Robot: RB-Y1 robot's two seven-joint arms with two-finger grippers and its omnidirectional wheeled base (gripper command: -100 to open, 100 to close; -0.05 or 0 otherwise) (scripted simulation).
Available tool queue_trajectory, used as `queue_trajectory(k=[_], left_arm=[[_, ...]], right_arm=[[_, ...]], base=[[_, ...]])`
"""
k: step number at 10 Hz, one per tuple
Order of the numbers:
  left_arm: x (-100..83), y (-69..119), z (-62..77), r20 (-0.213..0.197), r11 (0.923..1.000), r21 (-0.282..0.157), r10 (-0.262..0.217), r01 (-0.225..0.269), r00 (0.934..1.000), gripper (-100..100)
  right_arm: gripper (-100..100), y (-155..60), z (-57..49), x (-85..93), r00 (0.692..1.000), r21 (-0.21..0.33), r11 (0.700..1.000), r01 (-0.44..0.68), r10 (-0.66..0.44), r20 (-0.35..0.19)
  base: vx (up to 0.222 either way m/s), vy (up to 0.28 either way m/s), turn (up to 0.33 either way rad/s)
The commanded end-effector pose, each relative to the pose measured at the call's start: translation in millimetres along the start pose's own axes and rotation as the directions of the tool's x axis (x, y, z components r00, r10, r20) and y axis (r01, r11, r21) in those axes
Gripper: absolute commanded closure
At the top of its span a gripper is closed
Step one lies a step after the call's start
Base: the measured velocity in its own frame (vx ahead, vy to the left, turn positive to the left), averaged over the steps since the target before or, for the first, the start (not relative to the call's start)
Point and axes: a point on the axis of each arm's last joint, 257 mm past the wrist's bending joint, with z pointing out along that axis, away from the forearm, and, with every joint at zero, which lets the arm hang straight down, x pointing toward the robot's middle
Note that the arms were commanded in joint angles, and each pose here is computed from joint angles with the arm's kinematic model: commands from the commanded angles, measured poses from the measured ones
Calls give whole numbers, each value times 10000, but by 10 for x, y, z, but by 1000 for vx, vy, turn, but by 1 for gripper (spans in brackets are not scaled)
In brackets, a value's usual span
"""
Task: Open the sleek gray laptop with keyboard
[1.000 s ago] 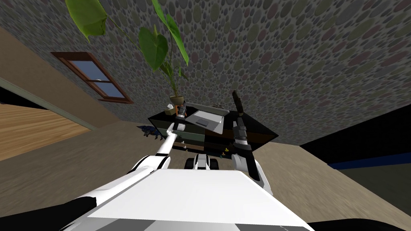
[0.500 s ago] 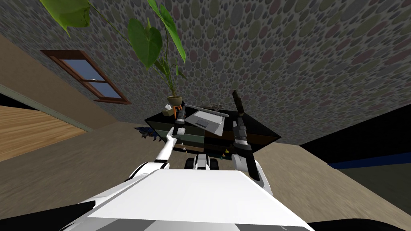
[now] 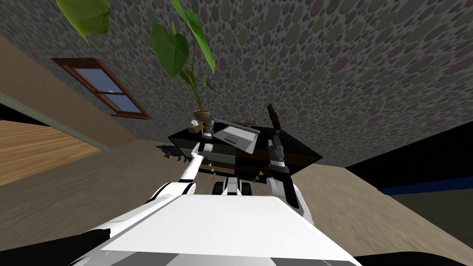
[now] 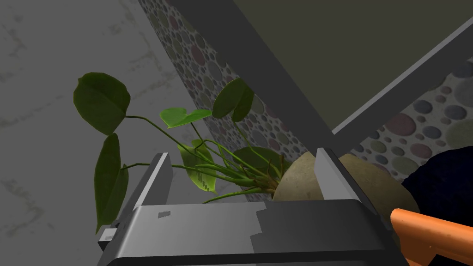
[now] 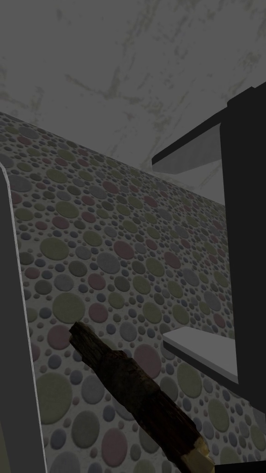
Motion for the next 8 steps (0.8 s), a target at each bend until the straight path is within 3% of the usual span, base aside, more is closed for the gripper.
queue_trajectory(k=[1,2,3,8], left_arm=[[-30,-54,193,-8,10000,21,-29,29,10000,-100],[-17,-51,155,-6,10000,6,-29,29,10000,-100],[-15,-50,165,-10,10000,-20,-29,29,10000,0],[-15,-50,164,-10,10000,-18,-29,29,10000,0]], right_arm=[[0,0,0,0,10000,0,10000,0,0,0],[0,0,0,0,10000,0,10000,0,0,0],[0,0,0,0,10000,0,10000,0,0,0],[0,0,0,0,10000,0,10000,0,0,0]], base=[[-25,2,12],[-9,1,0],[0,0,0],[0,0,0]])
